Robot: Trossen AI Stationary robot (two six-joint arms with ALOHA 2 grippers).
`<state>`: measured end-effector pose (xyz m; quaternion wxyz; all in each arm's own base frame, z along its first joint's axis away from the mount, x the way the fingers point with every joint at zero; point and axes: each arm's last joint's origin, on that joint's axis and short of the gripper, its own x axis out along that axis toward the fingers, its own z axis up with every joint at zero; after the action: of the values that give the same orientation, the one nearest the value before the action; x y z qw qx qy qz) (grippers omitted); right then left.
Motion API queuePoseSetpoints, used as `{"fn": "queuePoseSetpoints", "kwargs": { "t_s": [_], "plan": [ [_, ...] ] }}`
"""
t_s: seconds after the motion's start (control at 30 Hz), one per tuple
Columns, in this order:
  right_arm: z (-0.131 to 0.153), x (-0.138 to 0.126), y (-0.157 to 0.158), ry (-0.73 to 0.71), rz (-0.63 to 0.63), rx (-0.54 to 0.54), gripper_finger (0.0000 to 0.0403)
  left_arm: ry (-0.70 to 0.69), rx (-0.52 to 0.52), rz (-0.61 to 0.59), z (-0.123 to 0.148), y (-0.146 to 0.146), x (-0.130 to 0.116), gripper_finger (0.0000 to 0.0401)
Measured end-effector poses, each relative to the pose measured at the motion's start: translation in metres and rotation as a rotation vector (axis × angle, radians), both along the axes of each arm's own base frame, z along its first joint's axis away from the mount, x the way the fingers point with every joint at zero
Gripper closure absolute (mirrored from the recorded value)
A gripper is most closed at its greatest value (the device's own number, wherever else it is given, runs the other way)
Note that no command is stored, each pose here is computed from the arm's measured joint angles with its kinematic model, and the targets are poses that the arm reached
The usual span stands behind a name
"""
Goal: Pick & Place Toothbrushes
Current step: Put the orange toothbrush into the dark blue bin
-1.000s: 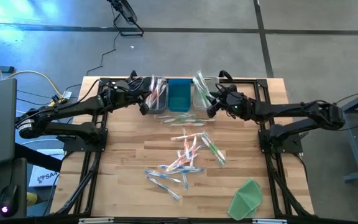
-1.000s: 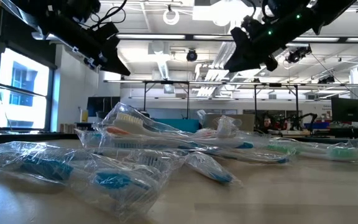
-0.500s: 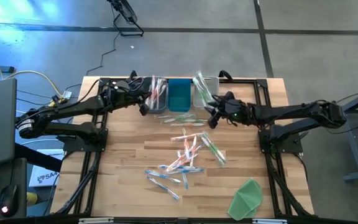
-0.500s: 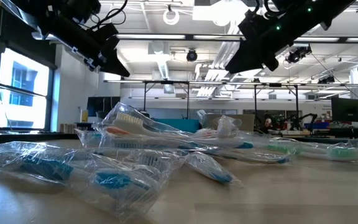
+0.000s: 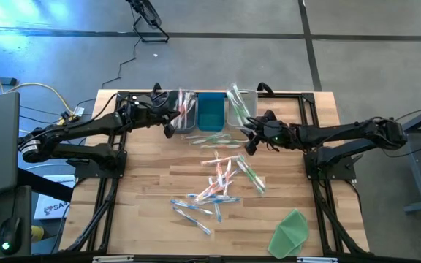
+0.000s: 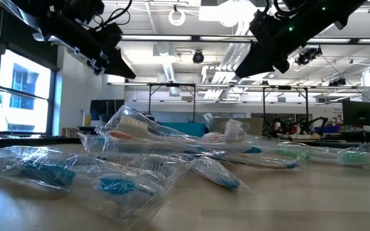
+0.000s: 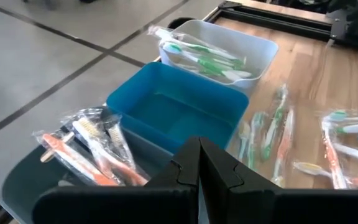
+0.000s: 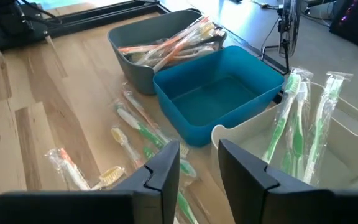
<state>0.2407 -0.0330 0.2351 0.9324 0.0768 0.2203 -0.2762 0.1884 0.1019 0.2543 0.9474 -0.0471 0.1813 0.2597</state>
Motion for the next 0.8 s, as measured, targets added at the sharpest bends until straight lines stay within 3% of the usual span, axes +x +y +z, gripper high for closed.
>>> {"fn": "queuePoseSetpoints", "kwargs": {
  "t_s": [0.43, 0.8],
  "plan": [
    [0.009, -0.008, 0.011, -0.019, 0.035, -0.007, 0.0327, -0.063, 0.050, -0.013, 0.017, -0.010, -0.014, 0.0401],
    [0.020, -0.018, 0.024, -0.057, 0.093, -0.008, 0.0328, -0.087, 0.076, -0.170, 0.025, -0.053, -0.010, 0.0401]
  ]
}}
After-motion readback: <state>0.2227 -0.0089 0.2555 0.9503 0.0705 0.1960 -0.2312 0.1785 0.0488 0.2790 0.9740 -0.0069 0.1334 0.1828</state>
